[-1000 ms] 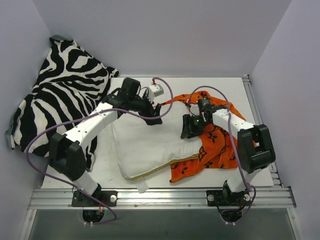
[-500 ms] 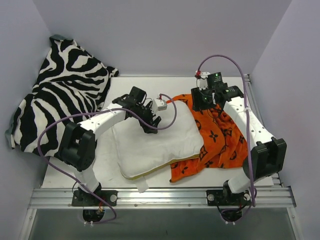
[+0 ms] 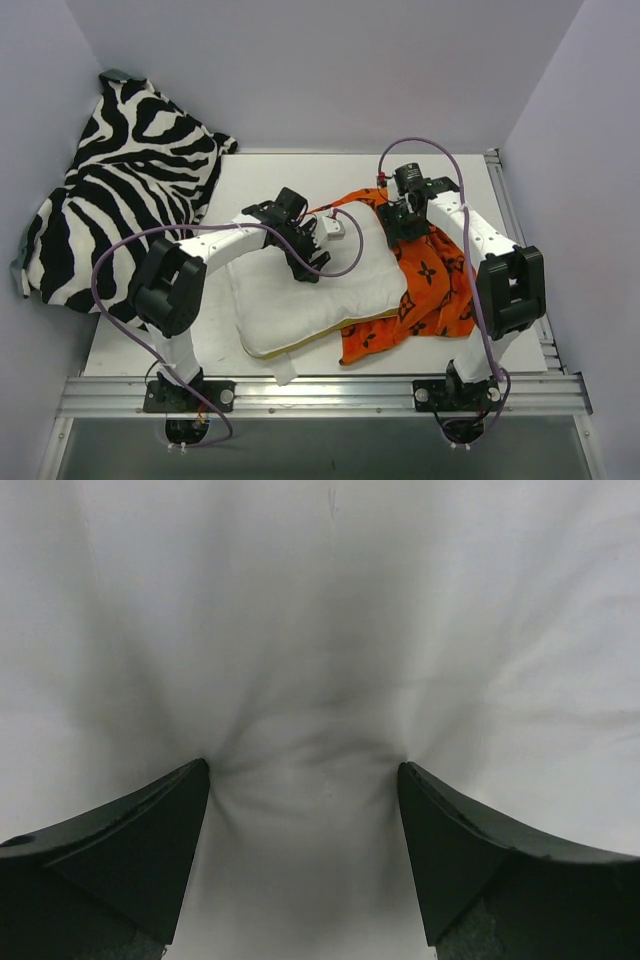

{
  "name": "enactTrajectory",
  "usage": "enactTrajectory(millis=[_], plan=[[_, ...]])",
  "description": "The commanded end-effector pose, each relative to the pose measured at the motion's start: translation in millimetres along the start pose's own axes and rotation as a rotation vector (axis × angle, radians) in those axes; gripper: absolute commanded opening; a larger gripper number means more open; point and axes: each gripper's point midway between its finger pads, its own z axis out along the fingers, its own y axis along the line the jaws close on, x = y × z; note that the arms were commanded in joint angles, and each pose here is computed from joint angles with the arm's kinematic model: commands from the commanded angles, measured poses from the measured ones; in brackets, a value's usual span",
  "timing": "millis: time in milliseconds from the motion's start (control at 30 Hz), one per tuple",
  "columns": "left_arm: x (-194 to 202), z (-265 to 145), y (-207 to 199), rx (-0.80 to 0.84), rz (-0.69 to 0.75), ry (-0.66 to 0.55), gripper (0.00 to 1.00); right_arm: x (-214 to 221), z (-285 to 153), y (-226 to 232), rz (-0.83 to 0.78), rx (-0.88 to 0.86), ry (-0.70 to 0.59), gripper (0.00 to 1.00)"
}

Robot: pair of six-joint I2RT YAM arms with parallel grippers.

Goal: Put the pillow into the pillowcase

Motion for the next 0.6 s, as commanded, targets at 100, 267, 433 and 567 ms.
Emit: enactTrajectory(millis=[100,267,433,567], plan=[[1,10,14,-0.033,0.0,0.005,0.83,9,9,14,-0.037,-0.041,0.069,0.22],[-3,16,15,-0.016,0.018,-0.023,0.8,-16,-17,41,-0.006,-0.164,0.006,0.0],[-16,14,9,0.026,0.054,-0.11,0.79,-42,-84,134,0.115,-0.594,-0.06,0.0],[-20,12,2,0.051,0.096,-0.172,0.79,-50,-93,180,0.322,-0.848,-0.005,0.0]])
